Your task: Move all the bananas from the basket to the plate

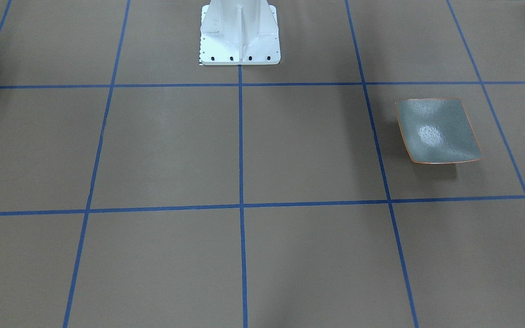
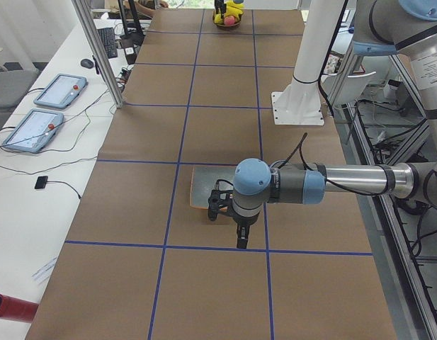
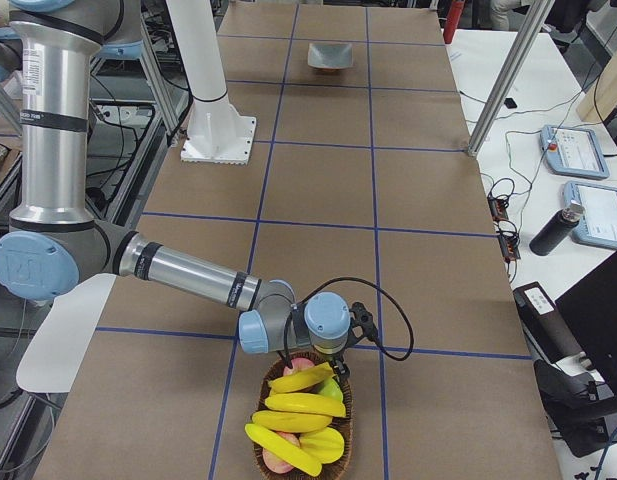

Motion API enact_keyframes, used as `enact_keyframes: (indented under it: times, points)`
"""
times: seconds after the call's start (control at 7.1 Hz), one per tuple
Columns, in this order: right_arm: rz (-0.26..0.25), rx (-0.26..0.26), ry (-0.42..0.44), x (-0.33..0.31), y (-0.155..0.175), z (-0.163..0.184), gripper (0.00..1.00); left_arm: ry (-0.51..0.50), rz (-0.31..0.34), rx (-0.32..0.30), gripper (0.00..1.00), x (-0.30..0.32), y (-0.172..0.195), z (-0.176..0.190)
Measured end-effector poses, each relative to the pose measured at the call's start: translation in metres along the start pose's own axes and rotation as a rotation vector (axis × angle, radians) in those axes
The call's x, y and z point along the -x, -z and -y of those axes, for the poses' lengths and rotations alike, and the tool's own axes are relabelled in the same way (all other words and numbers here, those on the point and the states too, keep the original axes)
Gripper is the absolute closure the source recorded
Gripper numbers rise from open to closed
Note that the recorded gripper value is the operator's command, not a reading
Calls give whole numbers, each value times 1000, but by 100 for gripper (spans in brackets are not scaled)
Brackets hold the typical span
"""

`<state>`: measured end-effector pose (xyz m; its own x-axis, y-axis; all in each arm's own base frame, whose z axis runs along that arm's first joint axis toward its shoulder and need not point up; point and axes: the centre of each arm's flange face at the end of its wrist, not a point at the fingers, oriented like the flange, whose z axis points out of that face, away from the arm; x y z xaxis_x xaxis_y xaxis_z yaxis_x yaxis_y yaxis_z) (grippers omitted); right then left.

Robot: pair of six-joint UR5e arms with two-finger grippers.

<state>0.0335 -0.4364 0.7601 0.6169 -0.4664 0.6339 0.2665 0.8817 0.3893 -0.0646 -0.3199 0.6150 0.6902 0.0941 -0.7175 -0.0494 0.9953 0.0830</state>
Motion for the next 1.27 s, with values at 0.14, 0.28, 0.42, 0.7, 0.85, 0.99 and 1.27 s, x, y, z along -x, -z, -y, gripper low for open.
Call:
enact_keyframes:
  times: [0.14,0.28,0.42,0.7,0.85,0.99,1.27]
  points:
    - [-13,10,2,-3,-2,-8,26,0,0,0,0,0,0,0]
    - [-28,19,11,-5,-4,-14,25,1,0,1,0,0,-1,0]
    - [-43,25,21,-8,-3,-18,23,2,0,3,0,1,-1,-1]
    - [-69,31,29,-11,-2,-19,24,2,0,4,0,0,-1,-1]
    - [-79,35,29,-12,-2,-21,26,2,0,4,0,1,-1,-1]
    - [-84,40,27,-13,-2,-25,30,3,0,5,0,1,-1,-1]
    - [-86,47,18,-13,-4,-30,43,3,0,5,0,1,-1,-2]
